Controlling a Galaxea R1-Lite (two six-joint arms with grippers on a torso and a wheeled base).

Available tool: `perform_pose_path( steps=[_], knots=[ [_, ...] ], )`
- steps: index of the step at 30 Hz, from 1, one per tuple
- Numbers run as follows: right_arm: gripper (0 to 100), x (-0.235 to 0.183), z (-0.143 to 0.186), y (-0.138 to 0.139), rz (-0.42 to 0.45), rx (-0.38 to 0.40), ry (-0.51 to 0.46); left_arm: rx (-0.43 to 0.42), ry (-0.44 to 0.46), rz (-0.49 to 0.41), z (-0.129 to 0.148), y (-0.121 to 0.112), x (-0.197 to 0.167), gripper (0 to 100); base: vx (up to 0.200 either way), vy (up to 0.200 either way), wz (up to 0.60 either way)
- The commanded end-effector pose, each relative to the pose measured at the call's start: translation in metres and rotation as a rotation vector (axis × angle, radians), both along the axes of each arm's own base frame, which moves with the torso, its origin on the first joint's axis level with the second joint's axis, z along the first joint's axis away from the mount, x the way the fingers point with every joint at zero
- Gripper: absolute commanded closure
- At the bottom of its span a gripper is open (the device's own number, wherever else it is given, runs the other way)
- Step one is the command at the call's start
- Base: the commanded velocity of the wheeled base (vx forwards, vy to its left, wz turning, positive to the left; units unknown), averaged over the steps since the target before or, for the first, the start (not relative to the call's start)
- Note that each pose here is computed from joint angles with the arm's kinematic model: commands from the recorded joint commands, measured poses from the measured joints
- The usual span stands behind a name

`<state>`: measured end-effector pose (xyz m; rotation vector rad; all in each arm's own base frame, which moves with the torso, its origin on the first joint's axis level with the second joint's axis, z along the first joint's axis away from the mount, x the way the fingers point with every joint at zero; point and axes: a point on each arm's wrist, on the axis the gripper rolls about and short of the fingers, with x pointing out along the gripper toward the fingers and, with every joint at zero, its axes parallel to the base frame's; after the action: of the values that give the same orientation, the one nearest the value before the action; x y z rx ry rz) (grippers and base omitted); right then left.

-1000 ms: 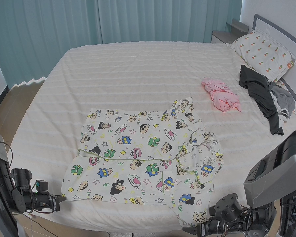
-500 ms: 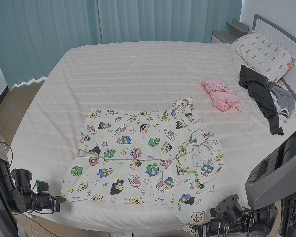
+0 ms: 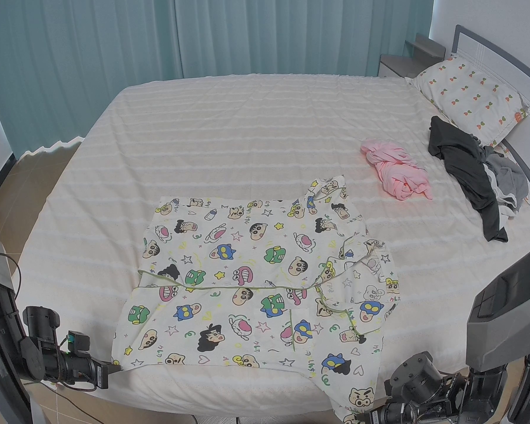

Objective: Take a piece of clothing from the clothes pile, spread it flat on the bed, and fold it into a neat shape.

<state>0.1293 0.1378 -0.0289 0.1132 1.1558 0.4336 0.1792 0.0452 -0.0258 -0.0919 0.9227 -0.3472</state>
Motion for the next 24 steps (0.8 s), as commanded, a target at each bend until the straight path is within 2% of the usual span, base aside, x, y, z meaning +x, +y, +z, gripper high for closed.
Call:
perform_pose_path(
  steps=[1, 10, 17, 21, 24],
  knots=[
    [100, -0.005, 0.007, -0.002, 0.013, 0.009, -0.007, -0.001, 0.013, 0.000, 0.001, -0.001, -0.004, 100, 0.000, 0.000, 0.00],
    [100, -0.013, 0.014, -0.004, 0.010, -0.002, 0.026, 0.016, 0.034, -0.017, 0.009, 0.002, -0.014, 100, 0.000, 0.000, 0.00],
    [100, -0.020, 0.017, -0.010, 0.017, -0.038, 0.063, 0.021, 0.046, -0.031, 0.011, 0.001, -0.017, 100, 0.000, 0.000, 0.00],
    [100, -0.018, 0.021, -0.009, 0.011, -0.010, 0.041, 0.017, 0.032, -0.028, 0.011, 0.002, -0.016, 100, 0.000, 0.000, 0.00],
    [100, -0.011, 0.031, -0.009, -0.016, 0.064, -0.021, 0.018, -0.006, -0.032, 0.013, 0.002, -0.012, 100, 0.000, 0.000, 0.00]
  ],
)
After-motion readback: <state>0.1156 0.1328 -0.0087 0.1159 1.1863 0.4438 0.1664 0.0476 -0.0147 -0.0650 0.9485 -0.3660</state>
